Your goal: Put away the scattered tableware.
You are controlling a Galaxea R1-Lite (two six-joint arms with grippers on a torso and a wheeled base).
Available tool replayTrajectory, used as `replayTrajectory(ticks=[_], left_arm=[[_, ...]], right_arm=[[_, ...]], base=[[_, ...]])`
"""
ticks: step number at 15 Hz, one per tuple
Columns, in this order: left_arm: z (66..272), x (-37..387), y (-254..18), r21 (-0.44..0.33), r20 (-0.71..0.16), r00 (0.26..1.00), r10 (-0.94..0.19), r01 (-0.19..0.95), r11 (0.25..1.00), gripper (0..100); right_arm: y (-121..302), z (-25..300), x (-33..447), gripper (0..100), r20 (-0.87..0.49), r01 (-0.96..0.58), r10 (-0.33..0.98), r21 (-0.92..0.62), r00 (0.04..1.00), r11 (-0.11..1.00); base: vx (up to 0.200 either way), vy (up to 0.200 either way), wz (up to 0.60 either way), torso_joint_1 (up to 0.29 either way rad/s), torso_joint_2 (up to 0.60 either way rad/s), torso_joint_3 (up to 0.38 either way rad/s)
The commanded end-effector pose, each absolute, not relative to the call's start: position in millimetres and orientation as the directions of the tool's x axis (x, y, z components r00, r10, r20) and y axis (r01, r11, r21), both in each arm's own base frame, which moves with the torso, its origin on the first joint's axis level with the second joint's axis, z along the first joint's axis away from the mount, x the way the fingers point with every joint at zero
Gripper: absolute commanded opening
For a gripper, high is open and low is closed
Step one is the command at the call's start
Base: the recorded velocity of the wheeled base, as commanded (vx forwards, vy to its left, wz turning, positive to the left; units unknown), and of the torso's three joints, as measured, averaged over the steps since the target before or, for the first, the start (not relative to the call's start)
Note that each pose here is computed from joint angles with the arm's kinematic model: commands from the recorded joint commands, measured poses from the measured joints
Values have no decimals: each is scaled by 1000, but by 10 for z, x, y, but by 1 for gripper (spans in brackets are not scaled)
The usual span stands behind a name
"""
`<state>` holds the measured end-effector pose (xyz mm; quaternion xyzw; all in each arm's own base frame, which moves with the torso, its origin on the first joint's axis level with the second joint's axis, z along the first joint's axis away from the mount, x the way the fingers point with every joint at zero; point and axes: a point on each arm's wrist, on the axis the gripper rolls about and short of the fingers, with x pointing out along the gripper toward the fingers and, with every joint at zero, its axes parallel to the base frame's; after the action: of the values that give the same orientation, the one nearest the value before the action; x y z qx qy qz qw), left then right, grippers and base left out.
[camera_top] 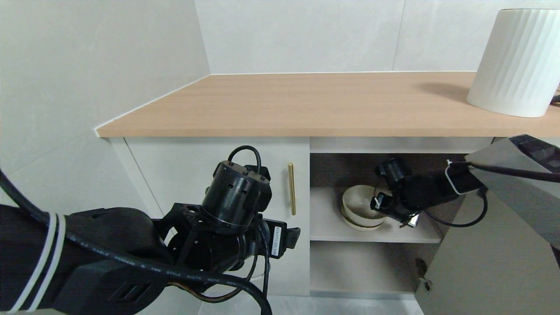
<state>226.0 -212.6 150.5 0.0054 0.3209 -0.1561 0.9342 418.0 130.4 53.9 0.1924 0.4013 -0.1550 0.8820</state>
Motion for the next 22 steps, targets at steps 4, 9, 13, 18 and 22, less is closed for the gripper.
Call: replayTrajectory(ticks=[4, 9, 13, 18, 22], left_arm=[[1507, 2262, -2127, -91, -600, 746, -288, 295, 951, 100], [1521, 2265, -2120, -81, -595, 754, -280, 290, 953, 100], [1521, 2265, -2119, -77, -593, 757, -275, 286, 955, 100], [1520, 2273, -2123, -73, -591, 762, -265, 278, 958, 100], [1524, 2274, -2124, -73, -590, 762, -266, 278, 958, 100]], right_arm=[[1439, 710, 4019, 100, -763, 376, -66, 240, 643, 895], [1625, 1299, 3303, 100, -744, 144, 136, 299, 655, 943], [1635, 1564, 2841, 100, -718, -25, 196, 242, 668, 970], [1621, 1590, 2780, 100, -730, -39, 192, 222, 656, 974], [1632, 1580, 2780, 100, -732, -41, 193, 220, 654, 975]], base=[[0, 0, 0, 0, 0, 0], [0, 0, 0, 0, 0, 0], [0, 0, 0, 0, 0, 0], [-160, 0, 0, 6, 0, 1], [-200, 0, 0, 2, 2, 2]])
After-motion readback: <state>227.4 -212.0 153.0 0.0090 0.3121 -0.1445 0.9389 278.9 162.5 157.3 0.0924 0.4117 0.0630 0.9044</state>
